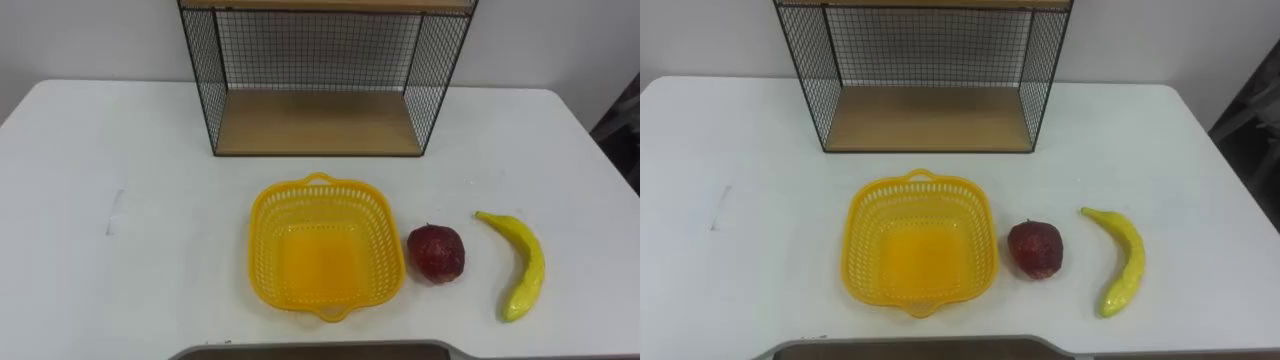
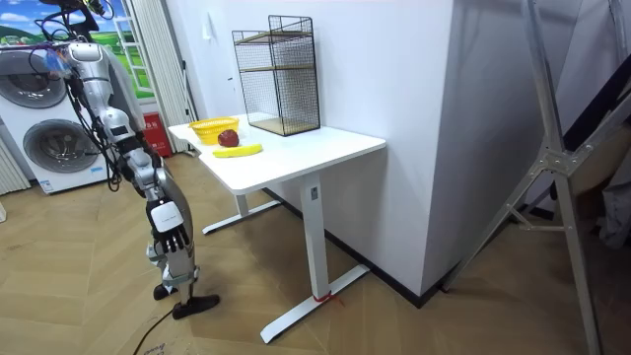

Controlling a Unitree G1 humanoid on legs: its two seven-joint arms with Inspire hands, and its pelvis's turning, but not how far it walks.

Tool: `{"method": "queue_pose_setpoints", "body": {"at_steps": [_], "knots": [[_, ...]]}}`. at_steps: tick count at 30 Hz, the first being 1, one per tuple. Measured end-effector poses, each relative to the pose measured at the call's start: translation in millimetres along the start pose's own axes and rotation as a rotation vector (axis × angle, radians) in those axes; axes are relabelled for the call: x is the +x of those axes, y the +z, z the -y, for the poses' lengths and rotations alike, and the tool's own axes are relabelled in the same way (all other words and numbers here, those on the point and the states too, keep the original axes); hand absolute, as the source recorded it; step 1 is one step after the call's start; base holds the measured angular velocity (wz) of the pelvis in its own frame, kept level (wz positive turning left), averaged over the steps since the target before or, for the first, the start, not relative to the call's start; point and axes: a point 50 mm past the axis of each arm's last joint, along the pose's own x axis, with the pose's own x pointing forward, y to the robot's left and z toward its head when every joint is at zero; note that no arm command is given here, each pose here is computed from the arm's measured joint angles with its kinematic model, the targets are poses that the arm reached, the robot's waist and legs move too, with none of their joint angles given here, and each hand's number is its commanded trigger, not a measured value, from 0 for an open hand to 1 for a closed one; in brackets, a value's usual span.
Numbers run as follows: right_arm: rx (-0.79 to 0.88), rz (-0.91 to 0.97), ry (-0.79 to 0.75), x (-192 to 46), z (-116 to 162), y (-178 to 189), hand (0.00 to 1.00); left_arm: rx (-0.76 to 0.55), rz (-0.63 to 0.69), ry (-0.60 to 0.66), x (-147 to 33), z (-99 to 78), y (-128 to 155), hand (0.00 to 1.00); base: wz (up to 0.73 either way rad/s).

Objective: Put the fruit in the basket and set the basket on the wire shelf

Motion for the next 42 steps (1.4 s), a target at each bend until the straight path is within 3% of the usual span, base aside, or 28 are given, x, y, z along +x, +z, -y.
{"method": "queue_pose_setpoints", "body": {"at_steps": [13,21,26,31,36,39,42], "knots": [[0.071,0.002,-0.002,0,-1,-1,0.0,-0.033,0.013,-0.001,0.1,-3.2,1,0.0,0.0],[0.308,-0.021,-0.024,0,-2,-8,0.0,-0.037,0.016,0.03,0.1,-6.0,2,0.0,0.01],[0.641,-0.073,-0.039,-1,-5,-23,0.0,-0.054,0.018,0.059,0.1,-7.9,0,0.0,-0.02],[1.079,-0.006,-0.047,0,5,-4,0.0,-0.096,0.034,0.093,-0.1,-11.1,1,0.0,-0.01],[1.477,0.091,-0.07,-3,26,17,0.0,-0.13,0.048,0.135,-0.9,-14.1,-4,0.0,0.0],[1.65,0.156,-0.118,-8,46,27,0.0,-0.15,0.057,0.158,-1.6,-17.8,-6,0.0,0.0],[1.716,0.254,-0.207,-17,70,37,0.0,-0.177,0.081,0.185,-2.6,-23.8,-6,0.0,-0.07]]}}
